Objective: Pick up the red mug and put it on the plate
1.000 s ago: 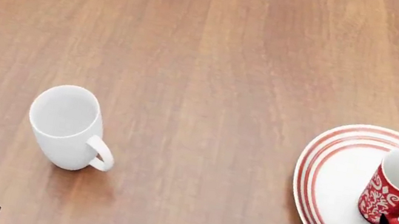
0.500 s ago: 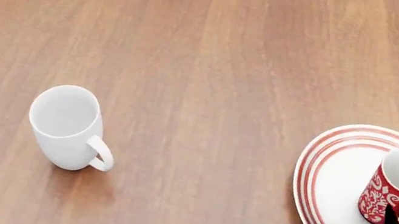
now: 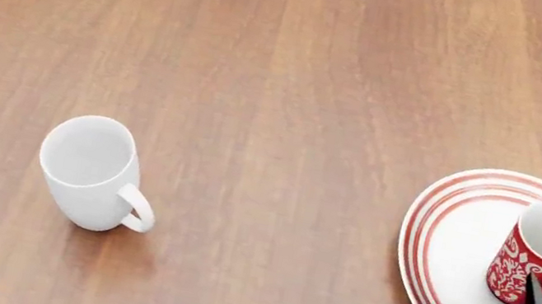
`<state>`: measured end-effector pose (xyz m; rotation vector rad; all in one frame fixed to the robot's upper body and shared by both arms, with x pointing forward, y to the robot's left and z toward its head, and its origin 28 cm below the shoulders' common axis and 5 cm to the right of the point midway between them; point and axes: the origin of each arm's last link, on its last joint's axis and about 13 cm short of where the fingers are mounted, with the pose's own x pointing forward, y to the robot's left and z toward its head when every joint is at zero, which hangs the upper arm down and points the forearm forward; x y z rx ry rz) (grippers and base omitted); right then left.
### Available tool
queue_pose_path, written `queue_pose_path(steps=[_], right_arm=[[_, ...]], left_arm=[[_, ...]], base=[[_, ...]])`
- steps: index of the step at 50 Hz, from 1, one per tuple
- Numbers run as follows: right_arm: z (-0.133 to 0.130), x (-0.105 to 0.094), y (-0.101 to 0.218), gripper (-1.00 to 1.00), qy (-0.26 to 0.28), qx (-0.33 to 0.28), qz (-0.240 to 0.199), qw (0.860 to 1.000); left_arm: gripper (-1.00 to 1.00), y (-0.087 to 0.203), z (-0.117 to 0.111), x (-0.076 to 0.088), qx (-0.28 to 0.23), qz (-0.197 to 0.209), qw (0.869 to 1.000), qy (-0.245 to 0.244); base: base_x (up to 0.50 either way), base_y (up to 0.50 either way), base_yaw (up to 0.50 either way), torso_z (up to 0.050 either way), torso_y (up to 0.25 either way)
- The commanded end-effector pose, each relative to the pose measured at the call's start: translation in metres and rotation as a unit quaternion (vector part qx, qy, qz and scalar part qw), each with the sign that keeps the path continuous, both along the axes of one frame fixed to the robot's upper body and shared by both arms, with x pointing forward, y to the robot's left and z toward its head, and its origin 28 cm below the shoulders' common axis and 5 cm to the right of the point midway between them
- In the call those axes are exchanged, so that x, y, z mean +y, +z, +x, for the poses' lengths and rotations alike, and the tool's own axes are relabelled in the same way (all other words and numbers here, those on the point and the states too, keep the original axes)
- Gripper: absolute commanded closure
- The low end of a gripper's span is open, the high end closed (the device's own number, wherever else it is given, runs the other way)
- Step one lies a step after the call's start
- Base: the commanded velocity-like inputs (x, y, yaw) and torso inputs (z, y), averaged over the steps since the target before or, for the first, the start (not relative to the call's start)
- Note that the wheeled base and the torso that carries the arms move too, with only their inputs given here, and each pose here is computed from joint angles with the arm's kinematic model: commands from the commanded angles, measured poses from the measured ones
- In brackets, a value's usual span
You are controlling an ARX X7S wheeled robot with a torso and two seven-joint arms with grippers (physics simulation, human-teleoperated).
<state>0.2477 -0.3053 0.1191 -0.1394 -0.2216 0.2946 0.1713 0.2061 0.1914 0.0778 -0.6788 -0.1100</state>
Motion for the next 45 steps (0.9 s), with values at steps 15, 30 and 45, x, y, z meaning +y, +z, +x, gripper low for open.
queue_pose_path(steps=[15, 30, 45], right_arm=[[-0.035, 0.019, 0.023, -1.00, 0.039, -0.061, -0.033, 0.997], [-0.046, 0.025, 0.029, -1.00, 0.052, -0.083, -0.039, 0.994], [-0.064, 0.033, 0.037, -1.00, 0.072, -0.116, -0.053, 0.989]], left_arm=[[-1.00, 0.002, -0.002, 0.000, -0.002, 0.000, 1.000, -0.001], [-1.00, 0.002, -0.004, 0.001, -0.003, -0.001, 1.000, -0.001], [-1.00, 0.002, -0.006, 0.001, -0.004, 0.000, 1.000, -0.002]], base=[[0.00, 0.00, 0.00, 0.000, 0.000], [0.00, 0.00, 0.00, 0.000, 0.000], [0.00, 0.00, 0.00, 0.000, 0.000]])
